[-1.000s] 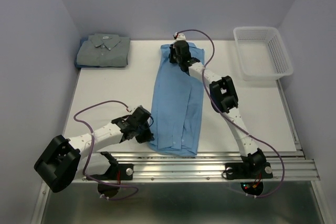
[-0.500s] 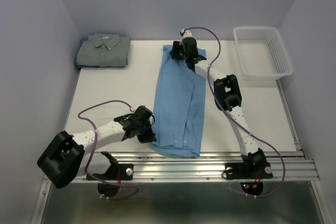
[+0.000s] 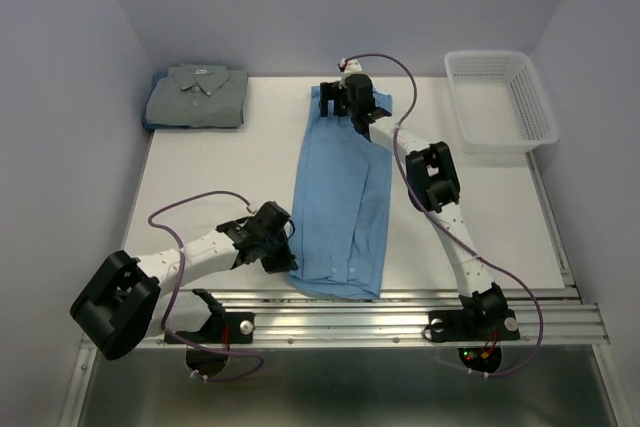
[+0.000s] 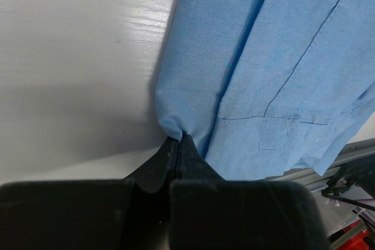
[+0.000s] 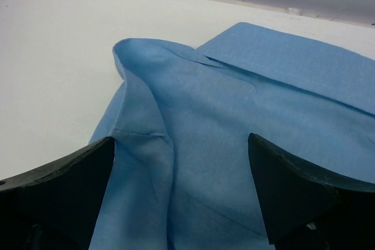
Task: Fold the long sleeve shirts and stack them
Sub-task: Fold the shirt
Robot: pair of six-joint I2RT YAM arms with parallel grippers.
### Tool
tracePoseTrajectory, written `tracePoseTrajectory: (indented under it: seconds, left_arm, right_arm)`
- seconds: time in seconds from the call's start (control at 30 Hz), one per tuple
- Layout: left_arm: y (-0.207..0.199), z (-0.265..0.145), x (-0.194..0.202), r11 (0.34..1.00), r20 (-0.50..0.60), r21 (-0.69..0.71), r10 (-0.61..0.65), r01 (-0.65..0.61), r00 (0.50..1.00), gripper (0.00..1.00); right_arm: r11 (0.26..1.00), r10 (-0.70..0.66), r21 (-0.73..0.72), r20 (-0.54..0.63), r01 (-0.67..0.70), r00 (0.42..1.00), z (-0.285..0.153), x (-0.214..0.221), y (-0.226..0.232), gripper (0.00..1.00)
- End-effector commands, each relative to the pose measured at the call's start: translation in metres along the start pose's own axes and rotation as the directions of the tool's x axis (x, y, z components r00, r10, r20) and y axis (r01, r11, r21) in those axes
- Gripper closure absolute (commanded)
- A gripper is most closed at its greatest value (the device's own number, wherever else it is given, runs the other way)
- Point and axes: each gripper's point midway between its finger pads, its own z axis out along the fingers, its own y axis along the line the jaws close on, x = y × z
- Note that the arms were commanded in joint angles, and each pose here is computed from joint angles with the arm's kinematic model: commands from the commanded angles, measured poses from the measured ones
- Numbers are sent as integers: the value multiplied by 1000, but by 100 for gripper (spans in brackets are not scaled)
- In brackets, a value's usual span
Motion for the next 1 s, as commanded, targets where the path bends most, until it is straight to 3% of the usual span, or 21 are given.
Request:
tracePoseTrajectory:
  seconds: [0.0, 0.23, 0.33, 0.43, 0.47, 0.57, 0.6, 0.63, 0.67, 0.7, 0.73, 0.77, 0.83, 0.87, 0.9, 0.97]
  left_arm:
    - [16, -4, 5, 998, -19, -59, 22, -23, 1000, 100]
    - [13, -4, 8, 999, -36, -38, 37, -38, 999, 100]
    - [8, -5, 6, 999, -31, -19, 45, -46, 999, 100]
    - [1, -9, 0, 998, -8, 4, 57, -57, 998, 100]
    - [-2, -10, -1, 998, -3, 15, 60, -60, 998, 100]
    - [-8, -15, -4, 997, 15, 42, 64, -65, 998, 100]
    - [-8, -16, -5, 997, 22, 47, 64, -65, 998, 100]
    - [-8, -17, -5, 997, 28, 52, 60, -62, 998, 100]
    - [-11, -20, -7, 996, 44, 71, 54, -57, 998, 100]
    - [-11, -20, -8, 996, 54, 79, 48, -52, 997, 100]
    - [-15, -24, -10, 994, 69, 100, 42, -49, 997, 100]
    - [-16, -25, -10, 993, 75, 112, 38, -47, 996, 100]
    - [-22, -30, -13, 988, 95, 151, 27, -41, 995, 100]
    - [-23, -31, -13, 986, 97, 165, 22, -37, 995, 100]
    - [-25, -33, -13, 982, 107, 185, 19, -38, 994, 100]
    - [-27, -35, -12, 978, 110, 207, 14, -37, 994, 100]
  right_arm:
    - [991, -87, 109, 107, 76, 990, -5, -43, -8, 0]
    - [994, -98, 60, 102, 92, 990, 12, -19, -4, 0]
    - [996, -84, 32, 116, 81, 990, 7, -38, 5, 0]
    - [997, -74, -14, 154, 77, 985, -20, -82, 20, 0]
    - [996, -53, -53, 217, 66, 975, -47, -130, 34, 0]
    - [991, -39, -115, 223, 66, 974, -91, -160, 49, 0]
    - [988, -12, -142, 291, 56, 957, -136, -209, 60, 0]
    - [988, 0, -146, 293, 44, 956, -155, -215, 60, 0]
    - [991, 11, -136, 215, 19, 977, -162, -180, 54, 0]
    - [988, 64, -154, 258, -25, 964, -207, -210, 59, 0]
    - [990, 89, -126, 154, -70, 984, -215, -161, 48, 0]
    - [987, 131, -108, 124, -118, 984, -232, -148, 44, 0]
    - [970, 236, -71, 71, -232, 969, -288, -131, 43, 0]
    - [960, 278, -40, 17, -277, 960, -304, -108, 38, 0]
    - [937, 349, 51, -145, -346, 926, -322, -40, 31, 0]
    - [904, 427, 77, -191, -420, 884, -370, -15, 29, 0]
